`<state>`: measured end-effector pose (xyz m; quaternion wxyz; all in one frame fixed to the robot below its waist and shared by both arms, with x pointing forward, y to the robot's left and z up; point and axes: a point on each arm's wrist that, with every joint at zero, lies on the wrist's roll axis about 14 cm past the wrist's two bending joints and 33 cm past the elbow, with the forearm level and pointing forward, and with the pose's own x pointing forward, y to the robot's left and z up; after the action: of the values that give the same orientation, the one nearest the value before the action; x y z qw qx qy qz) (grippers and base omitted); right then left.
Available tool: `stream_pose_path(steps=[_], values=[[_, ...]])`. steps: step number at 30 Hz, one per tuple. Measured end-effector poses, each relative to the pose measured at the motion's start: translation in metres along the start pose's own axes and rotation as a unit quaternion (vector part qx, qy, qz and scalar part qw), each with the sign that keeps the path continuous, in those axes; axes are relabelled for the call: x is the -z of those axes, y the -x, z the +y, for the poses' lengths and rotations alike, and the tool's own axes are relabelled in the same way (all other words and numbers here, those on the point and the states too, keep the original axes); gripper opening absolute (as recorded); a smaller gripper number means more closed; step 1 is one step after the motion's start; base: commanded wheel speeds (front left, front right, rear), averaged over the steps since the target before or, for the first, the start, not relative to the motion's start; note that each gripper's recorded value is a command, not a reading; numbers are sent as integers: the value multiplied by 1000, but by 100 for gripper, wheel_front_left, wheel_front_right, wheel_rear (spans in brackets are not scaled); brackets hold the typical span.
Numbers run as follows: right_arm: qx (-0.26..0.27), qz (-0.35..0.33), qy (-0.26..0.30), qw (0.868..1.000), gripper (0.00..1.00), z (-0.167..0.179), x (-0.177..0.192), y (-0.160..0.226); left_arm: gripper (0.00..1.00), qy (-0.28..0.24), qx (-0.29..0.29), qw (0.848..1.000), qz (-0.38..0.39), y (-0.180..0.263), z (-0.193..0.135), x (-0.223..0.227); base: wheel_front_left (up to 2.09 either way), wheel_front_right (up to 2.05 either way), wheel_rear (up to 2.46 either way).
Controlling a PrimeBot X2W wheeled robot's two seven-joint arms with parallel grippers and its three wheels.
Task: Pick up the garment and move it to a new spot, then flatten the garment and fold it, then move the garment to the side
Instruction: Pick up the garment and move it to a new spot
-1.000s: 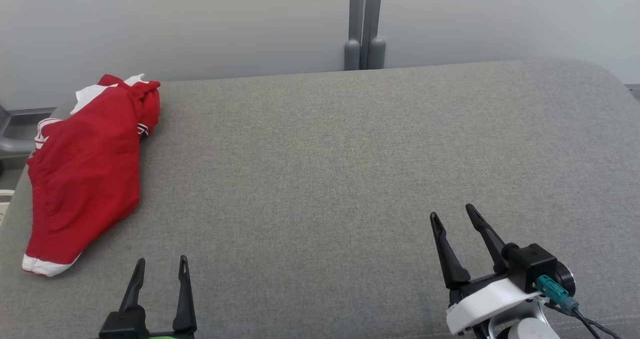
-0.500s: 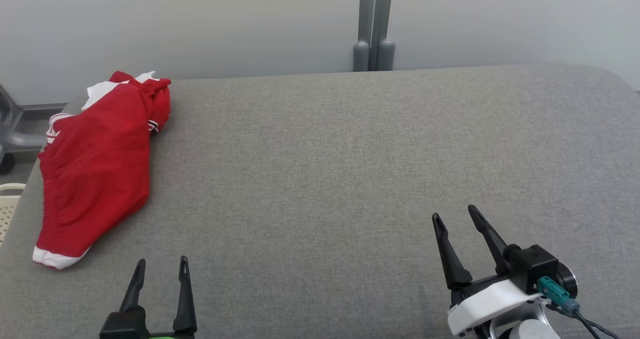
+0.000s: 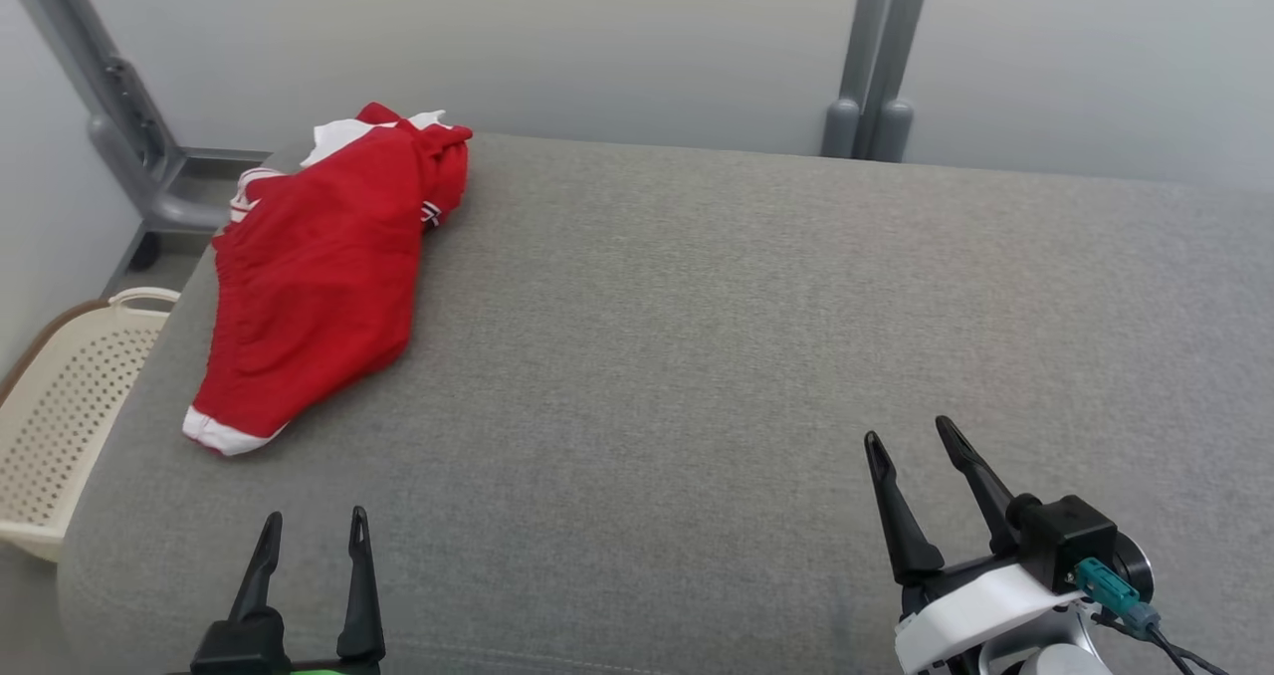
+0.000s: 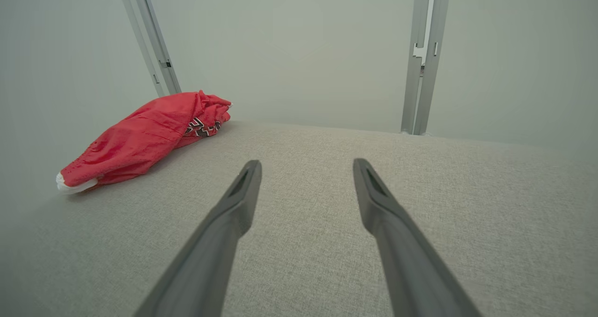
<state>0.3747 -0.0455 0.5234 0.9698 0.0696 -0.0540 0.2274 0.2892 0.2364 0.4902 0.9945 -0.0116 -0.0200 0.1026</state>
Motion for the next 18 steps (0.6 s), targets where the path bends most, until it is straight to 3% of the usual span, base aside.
stream_pose_path(steps=[18], values=[[-116, 11, -20, 993, 100, 73, 10, -33, 100, -10, -115, 993, -3, 55, 69, -2, 0, 0, 0]])
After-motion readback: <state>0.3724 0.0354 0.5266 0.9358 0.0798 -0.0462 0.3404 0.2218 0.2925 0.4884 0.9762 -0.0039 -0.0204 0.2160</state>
